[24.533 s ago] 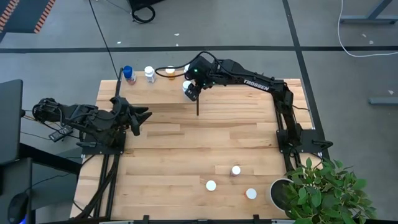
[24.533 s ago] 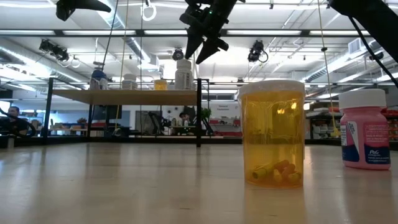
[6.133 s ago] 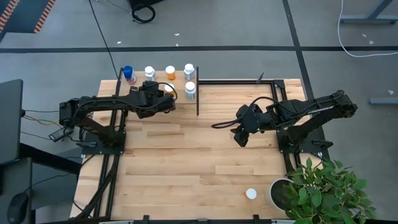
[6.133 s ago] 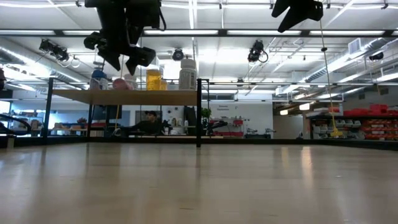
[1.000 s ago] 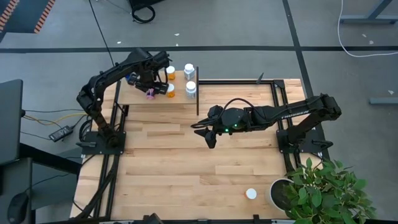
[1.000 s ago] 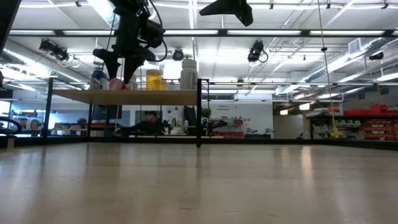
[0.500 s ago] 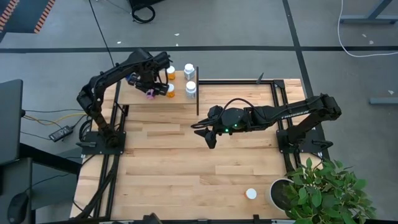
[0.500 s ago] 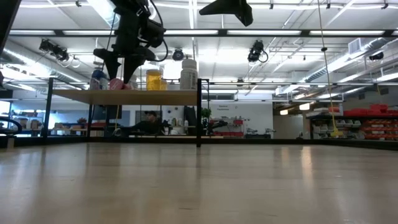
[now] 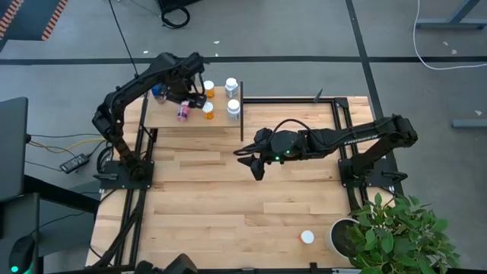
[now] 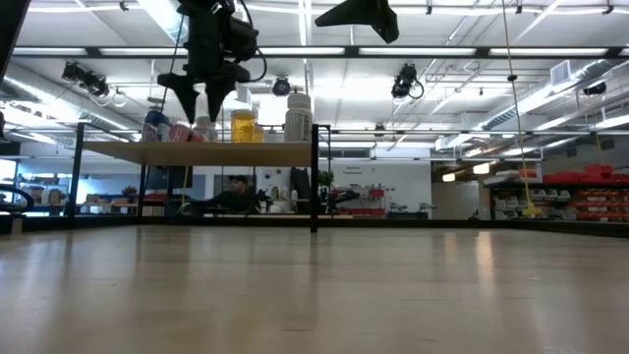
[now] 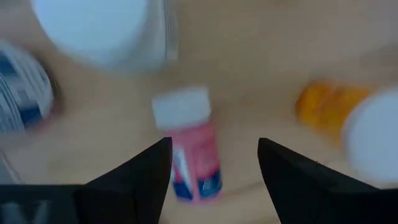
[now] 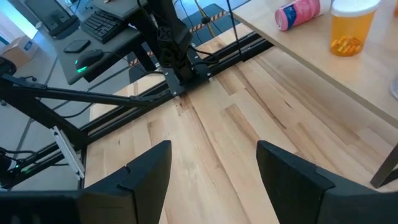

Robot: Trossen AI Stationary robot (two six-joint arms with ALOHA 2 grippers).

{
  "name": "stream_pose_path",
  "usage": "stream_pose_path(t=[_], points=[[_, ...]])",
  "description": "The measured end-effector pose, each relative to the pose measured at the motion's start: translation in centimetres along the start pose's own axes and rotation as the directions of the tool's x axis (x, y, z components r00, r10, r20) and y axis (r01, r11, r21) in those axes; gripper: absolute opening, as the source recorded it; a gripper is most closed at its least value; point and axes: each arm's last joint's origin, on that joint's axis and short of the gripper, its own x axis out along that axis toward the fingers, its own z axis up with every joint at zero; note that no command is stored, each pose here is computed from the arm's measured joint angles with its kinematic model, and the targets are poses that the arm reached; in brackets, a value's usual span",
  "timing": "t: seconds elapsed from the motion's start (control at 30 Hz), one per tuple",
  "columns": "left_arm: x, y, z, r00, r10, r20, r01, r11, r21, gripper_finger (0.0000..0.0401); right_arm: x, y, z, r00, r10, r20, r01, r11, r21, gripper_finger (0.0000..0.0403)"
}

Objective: Pick and place medicine bottles onto shelf by color
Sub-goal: Put the pink pill bottle on the shelf

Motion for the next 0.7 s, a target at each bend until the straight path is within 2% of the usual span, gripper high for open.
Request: stream_pose_path(t=[0.1, 0.33, 0.53, 0.7], points=[[-0.4, 0.3, 0.6, 0.999, 0.002, 0.054, -0.002, 1.000, -0.010, 0.0247, 0.0, -0.1, 0.1, 1.000, -0.003, 0.001, 0.003, 1.000, 0.004, 0.0243], [0.8, 0.9, 0.6, 0.997, 0.066, 0.027, -0.065, 0.998, -0.021, 0.0248, 0.0, -0.1, 0.1, 1.000, -0.003, 0.001, 0.003, 1.000, 0.028, 0.0243], [1.5, 0.7, 0.9, 0.997, 0.064, 0.049, -0.063, 0.998, -0.024, 0.0249, 0.0, -0.1, 0.1, 1.000, -0.005, -0.001, 0.005, 1.000, 0.030, 0.0243], [2.9, 0.8, 0.4, 0.996, 0.090, 0.001, -0.090, 0.996, -0.020, 0.0246, 0.0, -0.2, 0.0, 1.000, -0.003, -0.006, 0.003, 1.000, 0.030, 0.0243]])
